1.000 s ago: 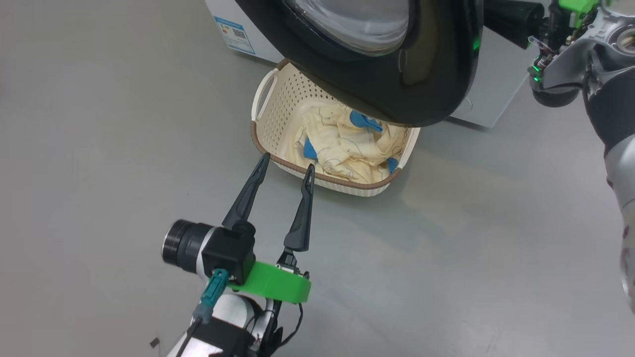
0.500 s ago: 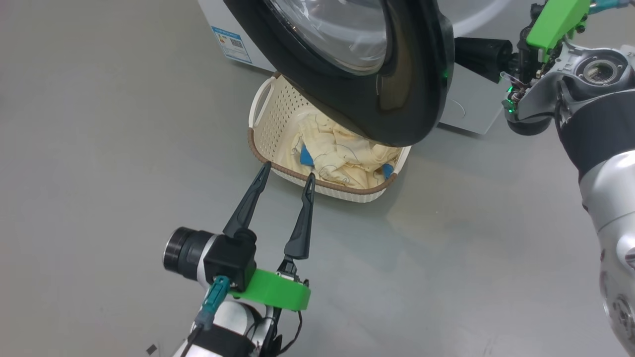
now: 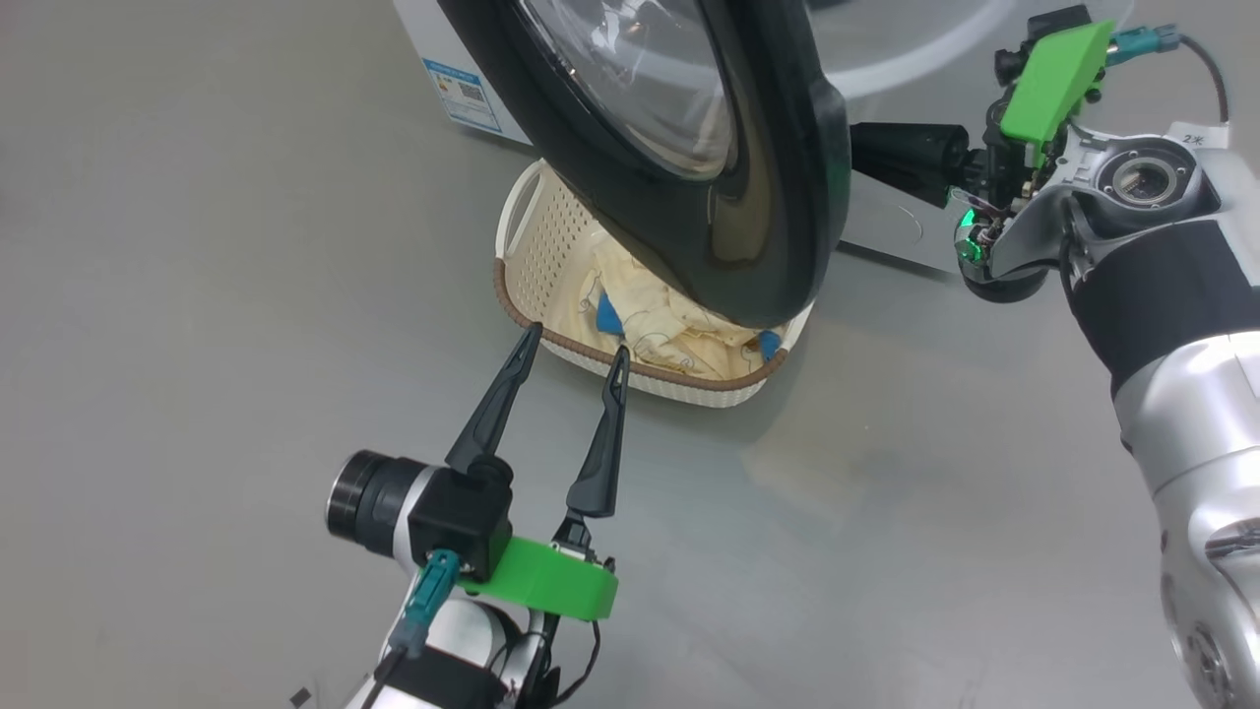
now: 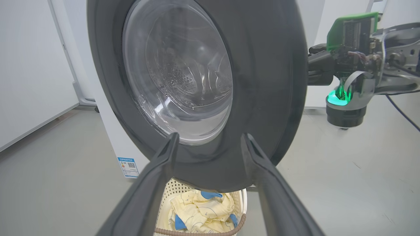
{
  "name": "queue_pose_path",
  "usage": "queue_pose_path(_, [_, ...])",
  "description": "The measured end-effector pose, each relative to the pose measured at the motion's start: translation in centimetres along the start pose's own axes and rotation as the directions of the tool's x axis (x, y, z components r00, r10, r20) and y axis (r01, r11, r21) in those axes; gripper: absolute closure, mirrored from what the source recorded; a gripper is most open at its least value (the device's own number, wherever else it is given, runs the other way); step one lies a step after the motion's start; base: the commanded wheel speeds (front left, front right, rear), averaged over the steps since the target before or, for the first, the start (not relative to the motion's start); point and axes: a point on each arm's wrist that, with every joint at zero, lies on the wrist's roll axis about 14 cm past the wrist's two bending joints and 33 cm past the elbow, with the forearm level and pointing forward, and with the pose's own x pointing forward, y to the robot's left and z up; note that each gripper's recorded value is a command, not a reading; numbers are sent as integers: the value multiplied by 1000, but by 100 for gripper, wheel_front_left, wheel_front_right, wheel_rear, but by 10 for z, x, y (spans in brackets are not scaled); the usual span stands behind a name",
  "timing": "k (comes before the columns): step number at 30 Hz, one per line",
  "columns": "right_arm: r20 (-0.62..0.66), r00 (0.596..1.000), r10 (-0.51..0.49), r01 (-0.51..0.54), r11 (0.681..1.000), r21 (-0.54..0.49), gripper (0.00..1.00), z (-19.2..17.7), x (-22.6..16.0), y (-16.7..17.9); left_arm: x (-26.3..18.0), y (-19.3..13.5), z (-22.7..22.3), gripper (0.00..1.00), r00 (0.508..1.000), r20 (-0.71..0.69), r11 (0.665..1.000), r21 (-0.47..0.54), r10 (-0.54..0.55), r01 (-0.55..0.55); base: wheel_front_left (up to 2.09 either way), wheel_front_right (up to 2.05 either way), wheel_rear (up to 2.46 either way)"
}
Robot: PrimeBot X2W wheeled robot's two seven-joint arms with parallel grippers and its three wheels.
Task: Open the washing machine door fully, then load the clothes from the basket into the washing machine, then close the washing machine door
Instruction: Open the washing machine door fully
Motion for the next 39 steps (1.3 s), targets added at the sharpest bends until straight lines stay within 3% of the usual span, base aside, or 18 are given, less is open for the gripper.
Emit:
queue_pose_path(24, [-228,968,103,-113,993,-32,100,-76,26,25,-3,-5,5,0,1000,11,1000,2,-13,13,0,0,0])
queue_pose_path(33, [-190,978,86,-99,993,-59,100,-76,24,27,-9,-7,5,0,1000,8,1000,4,-12,12,0,0,0])
queue_pose_path(39, [-51,999,-8,0,988,-155,100,-62,-3,10,-18,-10,8,0,1000,15,1000,1,-12,12,0,0,0])
